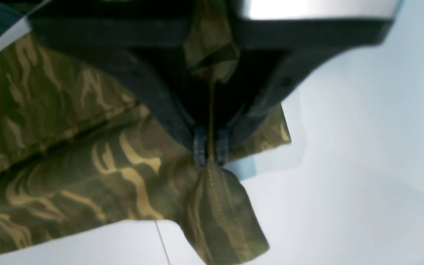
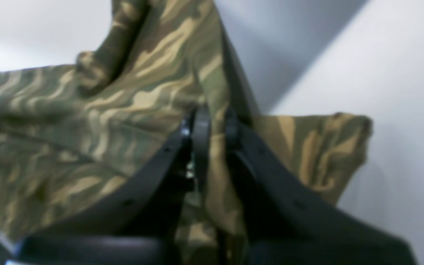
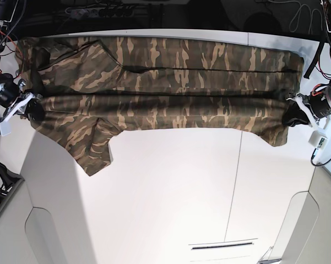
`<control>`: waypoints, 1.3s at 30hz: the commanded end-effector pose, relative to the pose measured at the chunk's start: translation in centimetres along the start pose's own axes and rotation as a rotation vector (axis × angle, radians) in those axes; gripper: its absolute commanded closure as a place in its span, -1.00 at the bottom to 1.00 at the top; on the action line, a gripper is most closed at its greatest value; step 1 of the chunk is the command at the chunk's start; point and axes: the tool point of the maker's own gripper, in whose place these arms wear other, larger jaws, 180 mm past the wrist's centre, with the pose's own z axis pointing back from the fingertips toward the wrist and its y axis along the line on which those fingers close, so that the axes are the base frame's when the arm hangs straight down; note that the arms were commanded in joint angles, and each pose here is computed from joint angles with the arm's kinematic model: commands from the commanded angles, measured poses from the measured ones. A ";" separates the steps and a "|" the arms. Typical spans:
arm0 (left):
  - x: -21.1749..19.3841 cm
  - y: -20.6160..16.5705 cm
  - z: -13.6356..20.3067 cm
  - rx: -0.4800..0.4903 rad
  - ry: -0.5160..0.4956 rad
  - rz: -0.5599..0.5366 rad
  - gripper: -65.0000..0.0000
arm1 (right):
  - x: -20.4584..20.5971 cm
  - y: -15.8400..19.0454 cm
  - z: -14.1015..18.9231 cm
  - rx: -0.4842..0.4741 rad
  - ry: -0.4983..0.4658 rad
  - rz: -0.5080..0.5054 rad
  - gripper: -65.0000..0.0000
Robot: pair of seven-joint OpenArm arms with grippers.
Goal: Fold the T-shirt properly
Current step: 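Fold the hem up over the shoulder edge with both grippers, then regrasp the folded edge with the right gripper near the sleeve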
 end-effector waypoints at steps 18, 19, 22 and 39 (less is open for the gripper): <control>-0.2 -1.2 -0.9 -0.013 -0.020 0.002 1.00 | 6.7 -0.1 -0.5 -0.082 -0.301 0.026 -0.10; -0.2 -1.2 -0.9 -0.013 -0.020 0.002 1.00 | 7.1 0.2 -1.0 -0.085 -0.310 0.027 -0.10; -0.3 -1.2 -0.9 -0.013 -0.019 0.002 1.00 | 7.7 1.0 -2.4 -0.079 -0.333 0.010 -0.10; 0.0 -1.2 -0.9 -0.014 -0.035 0.002 1.00 | 4.2 2.0 -11.0 -0.018 -0.154 -0.058 -0.09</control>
